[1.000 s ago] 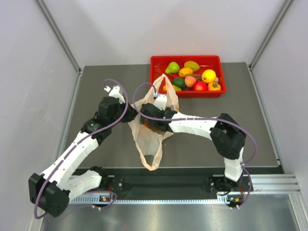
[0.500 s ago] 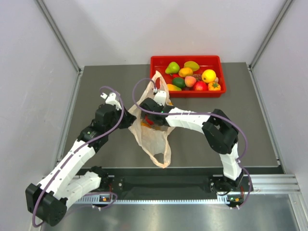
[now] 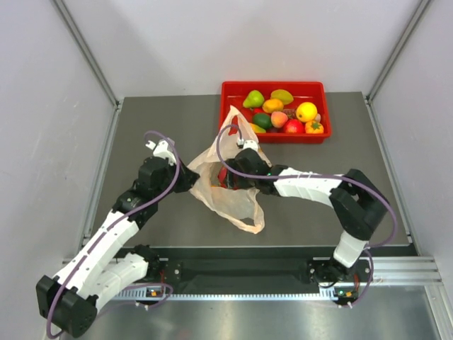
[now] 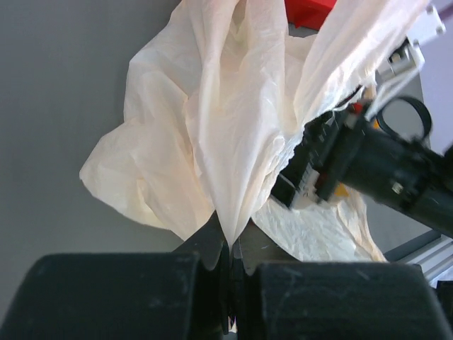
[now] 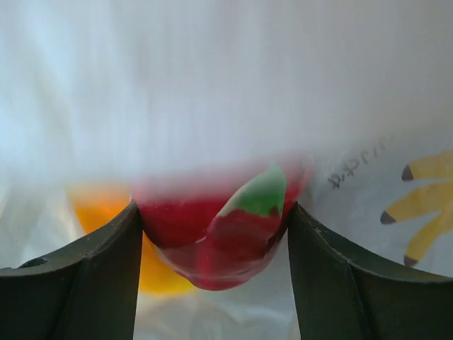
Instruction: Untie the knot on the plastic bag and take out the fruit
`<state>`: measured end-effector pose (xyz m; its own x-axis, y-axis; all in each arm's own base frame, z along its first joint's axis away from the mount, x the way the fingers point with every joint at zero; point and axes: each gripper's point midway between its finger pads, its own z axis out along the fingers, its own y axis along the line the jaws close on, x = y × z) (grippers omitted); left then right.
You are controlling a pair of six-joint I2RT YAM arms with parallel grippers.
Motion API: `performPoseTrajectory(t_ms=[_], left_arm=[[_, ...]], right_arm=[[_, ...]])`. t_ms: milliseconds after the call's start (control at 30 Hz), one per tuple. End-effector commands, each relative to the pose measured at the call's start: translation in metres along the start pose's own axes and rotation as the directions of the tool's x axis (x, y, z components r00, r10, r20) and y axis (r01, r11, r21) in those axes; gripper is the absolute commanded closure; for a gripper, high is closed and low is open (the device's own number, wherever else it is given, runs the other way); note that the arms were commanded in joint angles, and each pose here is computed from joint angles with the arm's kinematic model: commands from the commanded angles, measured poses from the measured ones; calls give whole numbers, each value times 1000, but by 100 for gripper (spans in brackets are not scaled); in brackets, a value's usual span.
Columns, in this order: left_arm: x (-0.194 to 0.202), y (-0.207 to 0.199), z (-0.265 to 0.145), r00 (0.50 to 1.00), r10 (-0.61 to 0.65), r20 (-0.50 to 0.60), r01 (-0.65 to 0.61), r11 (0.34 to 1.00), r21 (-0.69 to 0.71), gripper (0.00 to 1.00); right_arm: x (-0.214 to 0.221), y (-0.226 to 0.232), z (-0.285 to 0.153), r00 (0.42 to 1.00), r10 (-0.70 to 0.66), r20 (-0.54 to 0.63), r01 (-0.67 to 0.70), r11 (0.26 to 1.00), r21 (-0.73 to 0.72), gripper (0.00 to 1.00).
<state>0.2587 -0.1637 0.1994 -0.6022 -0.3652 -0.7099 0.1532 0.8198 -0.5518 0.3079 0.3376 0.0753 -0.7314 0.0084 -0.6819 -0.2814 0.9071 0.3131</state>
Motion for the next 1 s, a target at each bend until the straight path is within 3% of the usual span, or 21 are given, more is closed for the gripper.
performPoseTrajectory(t_ms=[0,167,333,433,567,800,967], left_arm=[[-11,-7,4,999,-19,41,18,999,29,100],[-9,-9,11,999,-20,29,19,999,40,100],[-6,-14,16,999,-28,16,27,997,69,100],[-9,-16,18,999,-32,22,30,997,78,100],[-12,-24,23,999,-33,13,32,994,104,100],[-11,-34,27,999,-34,-14,36,988,153,100],[-15,-31,24,1000,-15,7,14,991,133,100]], right_arm=[[-11,22,-41,997,-82,4,82,985,-153,84],[-20,30,-81,990,-137,23,139,965,-223,93],[-32,58,-132,981,-182,61,191,898,-396,100],[-34,73,-158,973,-227,37,216,849,-482,100],[-49,80,-191,969,-222,113,248,818,-519,100],[-75,60,-212,954,-210,213,282,871,-401,100],[-85,41,-234,931,-316,184,359,884,-300,100]])
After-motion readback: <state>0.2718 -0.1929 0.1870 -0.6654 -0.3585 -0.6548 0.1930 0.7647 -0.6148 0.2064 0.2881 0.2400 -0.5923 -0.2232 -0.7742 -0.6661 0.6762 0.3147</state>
